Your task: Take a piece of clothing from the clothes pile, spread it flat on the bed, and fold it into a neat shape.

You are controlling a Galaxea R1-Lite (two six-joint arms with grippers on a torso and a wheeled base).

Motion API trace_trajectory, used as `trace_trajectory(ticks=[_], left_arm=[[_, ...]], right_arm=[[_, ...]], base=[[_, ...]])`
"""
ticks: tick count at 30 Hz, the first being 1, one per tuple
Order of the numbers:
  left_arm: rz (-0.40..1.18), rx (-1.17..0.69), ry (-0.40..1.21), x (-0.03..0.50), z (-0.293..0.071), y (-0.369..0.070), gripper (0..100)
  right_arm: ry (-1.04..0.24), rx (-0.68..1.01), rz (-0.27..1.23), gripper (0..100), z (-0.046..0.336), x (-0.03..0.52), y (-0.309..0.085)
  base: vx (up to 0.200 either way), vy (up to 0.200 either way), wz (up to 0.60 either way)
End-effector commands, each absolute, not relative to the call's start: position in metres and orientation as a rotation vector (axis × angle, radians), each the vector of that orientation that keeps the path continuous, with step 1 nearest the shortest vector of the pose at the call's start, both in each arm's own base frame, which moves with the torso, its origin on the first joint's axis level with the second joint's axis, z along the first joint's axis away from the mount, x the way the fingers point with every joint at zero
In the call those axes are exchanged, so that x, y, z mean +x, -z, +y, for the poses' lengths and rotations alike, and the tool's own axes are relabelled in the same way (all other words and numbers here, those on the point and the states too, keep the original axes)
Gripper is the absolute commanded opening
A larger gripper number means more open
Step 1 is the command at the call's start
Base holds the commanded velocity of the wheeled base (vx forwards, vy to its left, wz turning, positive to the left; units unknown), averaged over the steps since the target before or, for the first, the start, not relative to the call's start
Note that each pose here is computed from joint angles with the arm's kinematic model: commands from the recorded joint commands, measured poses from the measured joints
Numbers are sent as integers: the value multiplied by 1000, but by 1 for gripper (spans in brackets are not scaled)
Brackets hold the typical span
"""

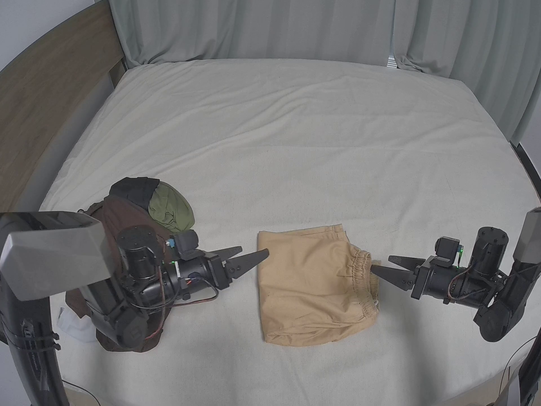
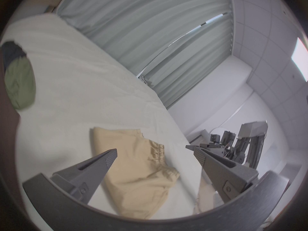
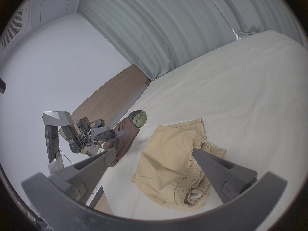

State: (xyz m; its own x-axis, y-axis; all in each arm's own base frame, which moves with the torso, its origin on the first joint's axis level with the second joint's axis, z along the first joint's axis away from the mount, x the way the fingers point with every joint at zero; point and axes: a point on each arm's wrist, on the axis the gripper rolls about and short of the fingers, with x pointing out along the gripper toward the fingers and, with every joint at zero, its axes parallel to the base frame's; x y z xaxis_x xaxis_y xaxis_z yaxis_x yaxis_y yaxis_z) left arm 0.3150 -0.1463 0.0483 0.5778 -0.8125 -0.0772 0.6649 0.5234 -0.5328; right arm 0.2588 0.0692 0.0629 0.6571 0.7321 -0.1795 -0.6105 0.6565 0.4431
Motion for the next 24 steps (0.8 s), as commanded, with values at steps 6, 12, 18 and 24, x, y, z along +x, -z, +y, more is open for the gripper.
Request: trace_trajectory(ticks=[6, 12, 18, 24], left_arm=[[213, -220, 808, 293, -82, -67, 100], [145, -98, 799, 283, -49, -77, 100], [188, -23, 811, 263, -30, -63, 100], [203, 39, 815, 258, -20, -53, 100]], right_arm=[[-782, 365, 400, 100, 72, 258, -54], [-785, 358, 429, 100, 75, 257, -46], [-691, 360, 474, 100, 72, 257, -32], [-662, 375, 548, 100, 71, 259, -13]], base=[[0, 0, 0], [0, 0, 0], [0, 0, 0], [0, 0, 0]])
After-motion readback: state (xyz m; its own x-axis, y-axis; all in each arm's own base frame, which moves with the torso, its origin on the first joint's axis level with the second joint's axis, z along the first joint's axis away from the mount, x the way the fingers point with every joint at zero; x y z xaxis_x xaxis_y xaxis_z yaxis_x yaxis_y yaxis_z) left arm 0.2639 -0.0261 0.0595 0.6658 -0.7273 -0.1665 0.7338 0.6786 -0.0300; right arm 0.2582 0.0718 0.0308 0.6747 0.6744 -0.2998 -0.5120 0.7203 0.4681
